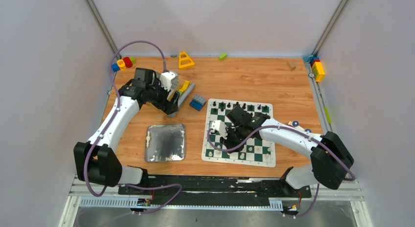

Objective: Set up the chess pieces on the board
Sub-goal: Place the chess piece on the chessboard.

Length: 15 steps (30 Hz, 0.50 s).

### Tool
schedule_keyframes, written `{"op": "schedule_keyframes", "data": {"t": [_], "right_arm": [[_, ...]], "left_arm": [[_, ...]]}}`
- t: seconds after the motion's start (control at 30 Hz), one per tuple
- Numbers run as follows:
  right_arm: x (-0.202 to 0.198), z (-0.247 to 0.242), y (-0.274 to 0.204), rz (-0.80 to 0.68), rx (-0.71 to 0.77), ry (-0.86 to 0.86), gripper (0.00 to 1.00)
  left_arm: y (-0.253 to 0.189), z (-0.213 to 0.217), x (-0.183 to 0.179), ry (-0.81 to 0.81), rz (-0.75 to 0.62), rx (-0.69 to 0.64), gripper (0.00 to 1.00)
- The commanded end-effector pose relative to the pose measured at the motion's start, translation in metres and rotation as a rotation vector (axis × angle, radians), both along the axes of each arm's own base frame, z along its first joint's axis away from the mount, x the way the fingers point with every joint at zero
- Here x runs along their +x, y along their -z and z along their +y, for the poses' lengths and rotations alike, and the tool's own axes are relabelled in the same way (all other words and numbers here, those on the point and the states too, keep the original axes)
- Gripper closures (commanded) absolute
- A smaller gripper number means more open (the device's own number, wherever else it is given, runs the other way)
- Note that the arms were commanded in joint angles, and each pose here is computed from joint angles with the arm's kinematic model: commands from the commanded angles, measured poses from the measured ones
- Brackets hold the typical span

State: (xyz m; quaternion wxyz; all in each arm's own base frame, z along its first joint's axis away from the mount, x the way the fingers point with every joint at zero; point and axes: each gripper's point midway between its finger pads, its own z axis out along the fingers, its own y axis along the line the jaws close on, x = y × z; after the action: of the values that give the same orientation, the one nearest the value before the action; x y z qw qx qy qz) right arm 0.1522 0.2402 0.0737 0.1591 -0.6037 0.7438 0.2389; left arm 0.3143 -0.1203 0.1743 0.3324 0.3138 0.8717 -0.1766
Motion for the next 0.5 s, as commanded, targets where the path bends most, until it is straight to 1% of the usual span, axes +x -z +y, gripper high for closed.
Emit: {"op": "schedule_keyframes", "data": {"t": [0.0, 0.47], "right_arm": [[-0.005, 0.017, 0.008, -0.010, 0.030, -0.062, 0.97], [0.001, 0.028, 0.024, -0.052, -0.022, -0.066, 0.97]], "left_arm": [[-0.013, 0.000, 0.004, 0.021, -0.083, 0.001, 0.00], [-0.016, 0.001, 0.002, 0.023, -0.101, -0.001, 0.00]]}}
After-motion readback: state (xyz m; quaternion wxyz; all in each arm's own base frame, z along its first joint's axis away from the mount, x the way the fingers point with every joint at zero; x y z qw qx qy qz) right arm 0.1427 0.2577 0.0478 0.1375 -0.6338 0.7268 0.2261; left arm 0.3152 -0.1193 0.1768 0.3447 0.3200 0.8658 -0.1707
